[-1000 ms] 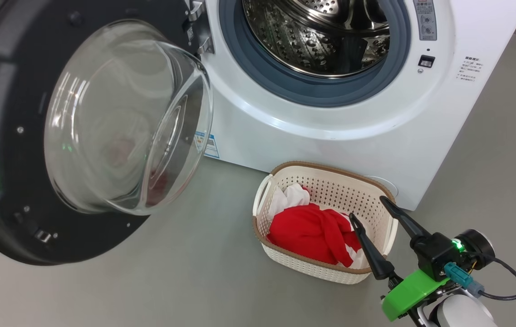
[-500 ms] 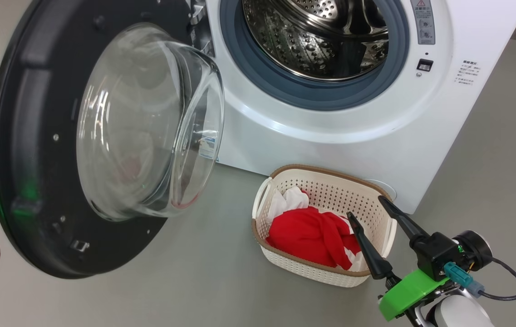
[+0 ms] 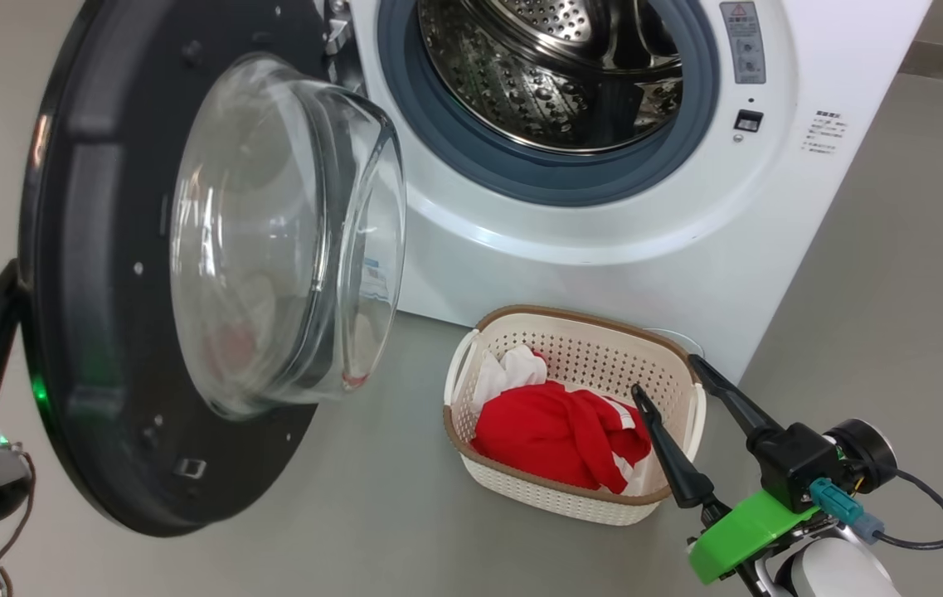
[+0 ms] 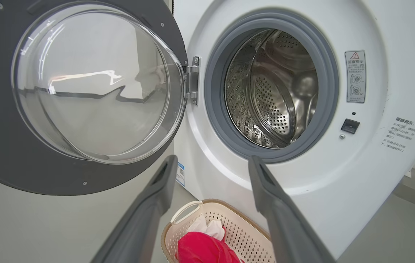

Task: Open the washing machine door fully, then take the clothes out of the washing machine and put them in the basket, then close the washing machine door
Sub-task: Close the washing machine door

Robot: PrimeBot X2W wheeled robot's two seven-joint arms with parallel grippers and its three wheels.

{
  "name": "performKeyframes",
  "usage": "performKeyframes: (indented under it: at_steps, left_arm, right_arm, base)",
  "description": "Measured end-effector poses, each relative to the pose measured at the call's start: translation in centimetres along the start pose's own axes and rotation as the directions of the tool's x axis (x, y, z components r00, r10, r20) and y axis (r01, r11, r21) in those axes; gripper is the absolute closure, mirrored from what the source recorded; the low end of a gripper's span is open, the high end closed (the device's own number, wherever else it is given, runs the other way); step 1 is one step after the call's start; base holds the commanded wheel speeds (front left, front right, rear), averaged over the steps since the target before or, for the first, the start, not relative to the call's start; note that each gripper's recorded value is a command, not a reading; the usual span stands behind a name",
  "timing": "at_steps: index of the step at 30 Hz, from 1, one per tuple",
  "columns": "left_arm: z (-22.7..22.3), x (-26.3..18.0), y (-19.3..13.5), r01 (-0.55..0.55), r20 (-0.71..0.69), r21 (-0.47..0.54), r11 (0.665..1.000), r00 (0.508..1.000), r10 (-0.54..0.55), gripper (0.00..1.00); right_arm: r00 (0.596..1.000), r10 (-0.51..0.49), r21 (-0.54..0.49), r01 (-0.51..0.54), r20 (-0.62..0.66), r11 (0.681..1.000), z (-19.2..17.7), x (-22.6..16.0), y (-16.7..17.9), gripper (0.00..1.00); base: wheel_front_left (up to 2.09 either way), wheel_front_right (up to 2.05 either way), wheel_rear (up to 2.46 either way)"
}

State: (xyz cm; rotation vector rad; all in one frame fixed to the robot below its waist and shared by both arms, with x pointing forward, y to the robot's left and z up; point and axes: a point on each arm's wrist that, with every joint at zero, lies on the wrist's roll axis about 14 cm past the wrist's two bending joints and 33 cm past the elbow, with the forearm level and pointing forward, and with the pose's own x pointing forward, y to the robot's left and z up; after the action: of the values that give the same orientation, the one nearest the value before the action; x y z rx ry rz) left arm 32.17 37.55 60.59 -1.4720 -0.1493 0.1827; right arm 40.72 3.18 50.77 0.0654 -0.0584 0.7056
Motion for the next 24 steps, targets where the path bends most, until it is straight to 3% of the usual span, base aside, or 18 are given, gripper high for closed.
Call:
performKeyframes:
  at_steps: [24]
  left_arm:
    - [-9.2,1.8,-2.0,0.071,-0.218,-0.006,0.997,0.973,-0.071,1.00]
  right_arm:
    - [0.995,-0.099,0.023,0.098,0.019,0.995,0.6,-1.9,-2.7,0.00]
  base:
    - [0.00,0.00,0.00]
